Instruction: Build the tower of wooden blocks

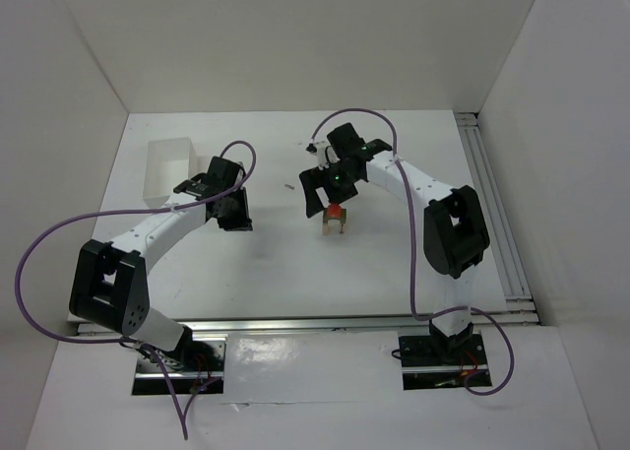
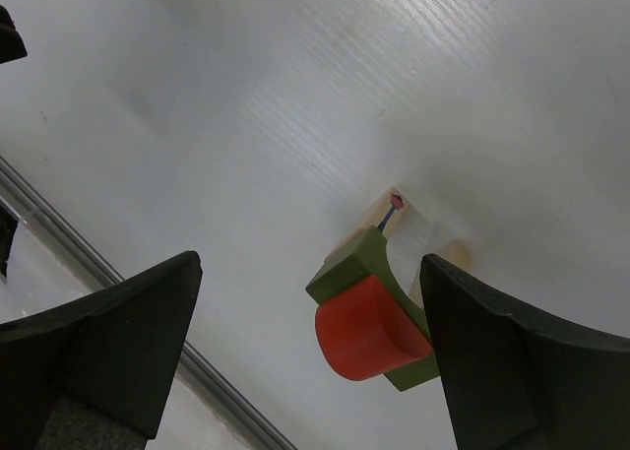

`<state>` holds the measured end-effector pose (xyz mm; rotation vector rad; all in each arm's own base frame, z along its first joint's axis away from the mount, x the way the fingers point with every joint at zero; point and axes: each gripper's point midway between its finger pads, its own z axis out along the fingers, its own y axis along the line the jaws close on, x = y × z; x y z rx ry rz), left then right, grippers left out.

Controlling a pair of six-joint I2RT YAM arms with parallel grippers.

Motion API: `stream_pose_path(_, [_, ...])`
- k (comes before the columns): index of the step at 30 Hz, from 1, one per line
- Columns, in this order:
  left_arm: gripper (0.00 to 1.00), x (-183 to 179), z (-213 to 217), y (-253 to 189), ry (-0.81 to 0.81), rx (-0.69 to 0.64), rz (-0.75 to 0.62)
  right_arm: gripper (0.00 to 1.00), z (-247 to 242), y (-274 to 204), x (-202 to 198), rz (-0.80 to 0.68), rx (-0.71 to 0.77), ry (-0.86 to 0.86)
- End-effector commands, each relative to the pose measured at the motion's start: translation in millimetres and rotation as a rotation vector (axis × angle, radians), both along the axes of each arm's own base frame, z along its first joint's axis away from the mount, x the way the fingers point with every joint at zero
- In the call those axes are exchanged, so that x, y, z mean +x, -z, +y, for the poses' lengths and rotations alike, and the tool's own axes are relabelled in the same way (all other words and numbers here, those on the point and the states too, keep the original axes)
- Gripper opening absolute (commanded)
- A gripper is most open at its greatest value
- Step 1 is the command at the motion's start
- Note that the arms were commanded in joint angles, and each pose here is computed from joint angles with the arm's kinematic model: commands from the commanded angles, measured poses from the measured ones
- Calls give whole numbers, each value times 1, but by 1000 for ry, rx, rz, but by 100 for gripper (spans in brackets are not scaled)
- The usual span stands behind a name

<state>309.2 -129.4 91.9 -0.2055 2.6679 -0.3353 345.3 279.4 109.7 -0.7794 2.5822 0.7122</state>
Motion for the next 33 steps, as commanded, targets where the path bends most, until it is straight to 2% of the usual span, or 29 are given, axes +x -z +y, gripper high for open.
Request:
stream_pose_path(1, [28,4,-1,0,-3,-6,4,99,5,-23,7,-68,12,-13])
stream_pose_path(5, [28,4,-1,0,-3,-6,4,100,6,-29,9,-98,3,-8])
stream_pose_path(11, [28,4,-1,0,-3,-6,4,100,-3,-73,28,-275,18,75])
stream_pose_path(17, [28,4,-1,0,-3,-6,4,100,-19,-111,28,-413,49,165])
stream_pose_path(22, [28,4,-1,0,-3,-6,4,100,-25,-101,7,-361,44,139])
stream_pose_path(26, [28,4,-1,0,-3,-6,4,100,-21,-84,-27,-266,79,65])
stream_pose_path(33, [28,5,1,1,-8,2,2,100,-20,-70,-65,-185,98,32])
